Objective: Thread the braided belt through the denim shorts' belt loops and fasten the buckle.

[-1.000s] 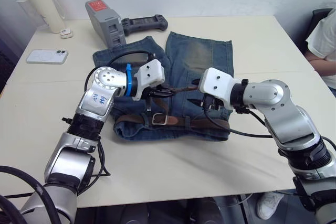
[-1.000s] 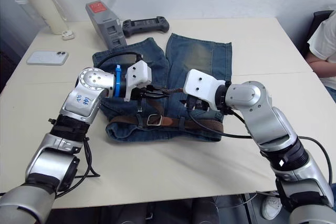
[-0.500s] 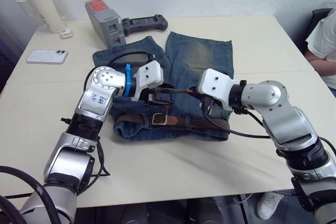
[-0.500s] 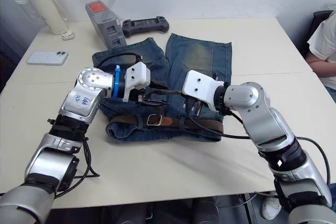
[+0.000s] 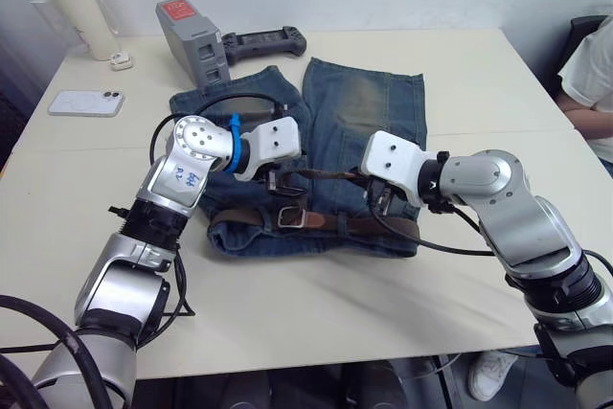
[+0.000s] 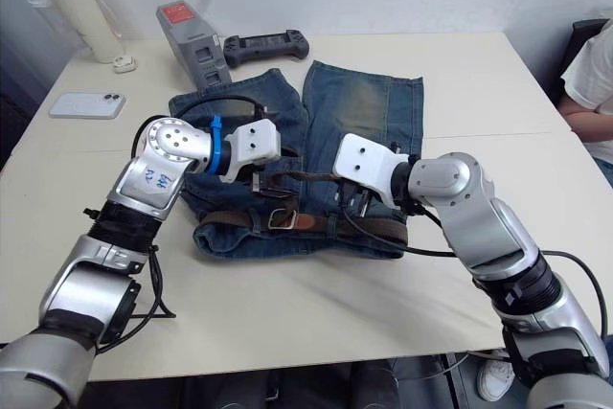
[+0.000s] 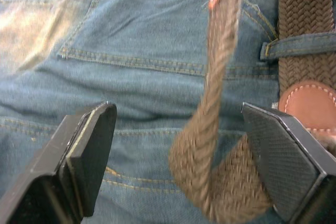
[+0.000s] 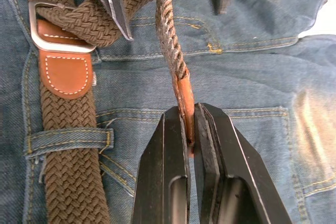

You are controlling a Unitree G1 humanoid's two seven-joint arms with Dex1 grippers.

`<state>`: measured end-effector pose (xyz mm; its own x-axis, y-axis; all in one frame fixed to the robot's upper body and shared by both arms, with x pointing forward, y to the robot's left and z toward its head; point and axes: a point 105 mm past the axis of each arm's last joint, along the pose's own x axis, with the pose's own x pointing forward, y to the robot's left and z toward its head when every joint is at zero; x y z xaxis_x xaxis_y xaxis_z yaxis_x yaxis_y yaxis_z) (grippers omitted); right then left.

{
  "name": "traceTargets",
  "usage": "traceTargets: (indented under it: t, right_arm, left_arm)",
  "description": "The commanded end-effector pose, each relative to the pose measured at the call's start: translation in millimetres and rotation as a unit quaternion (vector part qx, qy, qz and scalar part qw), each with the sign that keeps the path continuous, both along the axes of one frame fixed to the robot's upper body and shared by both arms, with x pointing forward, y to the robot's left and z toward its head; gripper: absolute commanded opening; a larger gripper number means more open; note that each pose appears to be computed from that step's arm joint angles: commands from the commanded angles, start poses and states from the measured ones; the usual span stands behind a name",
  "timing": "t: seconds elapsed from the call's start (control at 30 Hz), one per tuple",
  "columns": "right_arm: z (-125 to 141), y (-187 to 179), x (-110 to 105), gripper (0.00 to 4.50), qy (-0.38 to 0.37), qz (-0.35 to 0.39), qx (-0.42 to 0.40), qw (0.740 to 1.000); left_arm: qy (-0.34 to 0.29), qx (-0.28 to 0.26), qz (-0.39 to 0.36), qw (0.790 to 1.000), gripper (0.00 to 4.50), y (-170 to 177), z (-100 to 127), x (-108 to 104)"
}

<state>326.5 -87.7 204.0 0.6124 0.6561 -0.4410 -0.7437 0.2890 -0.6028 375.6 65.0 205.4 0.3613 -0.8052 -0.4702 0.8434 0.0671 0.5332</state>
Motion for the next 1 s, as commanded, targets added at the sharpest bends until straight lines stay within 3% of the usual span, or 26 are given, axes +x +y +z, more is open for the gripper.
traceTargets:
  t: [0.03, 0.13, 0.23, 0.33, 0.73, 0.83, 0.93, 1.0]
  right_arm:
    - [10.7, 4.7, -5.7, 0.0, -0.021, 0.013, -0.003, 1.0]
    - [10.4, 2.5, -5.2, 0.0, -0.02, 0.008, -0.005, 1.0]
    - [10.5, 1.6, -4.6, 0.0, -0.019, 0.004, -0.005, 1.0]
    - [10.9, 1.0, -4.4, 0.0, -0.019, 0.003, -0.005, 1.0]
    - [13.3, 1.8, -3.9, 0.0, -0.022, 0.003, -0.002, 1.0]
    - [13.5, 2.1, -4.0, 0.0, -0.023, 0.002, -0.001, 1.0]
    - [14.1, 1.9, -3.5, 0.0, -0.024, 0.0, 0.003, 1.0]
    - [13.8, 1.3, -3.9, 0.0, -0.024, 0.0, 0.001, 1.0]
  left_arm:
    - [-0.032, 0.011, -0.011, 0.999, 4.19, -3.8, 14.2, -0.9]
    - [-0.036, 0.017, -0.007, 0.999, 4.19, -0.8, 15.8, 0.9]
    - [-0.031, 0.017, -0.007, 0.999, 3.32, 0.8, 16.1, 0.5]
    - [-0.028, 0.029, -0.008, 0.999, 2.15, 2.3, 13.3, -0.3]
    - [-0.015, 0.027, -0.01, 0.999, 2.15, 1.9, 11.7, -2.4]
    - [-0.015, 0.024, -0.011, 1.0, 1.42, 0.6, 12.2, -2.8]
    - [-0.017, 0.029, -0.011, 0.999, 0.28, 1.9, 11.7, -2.3]
    - [-0.018, 0.032, -0.01, 0.999, 0.09, 3.0, 11.4, -2.3]
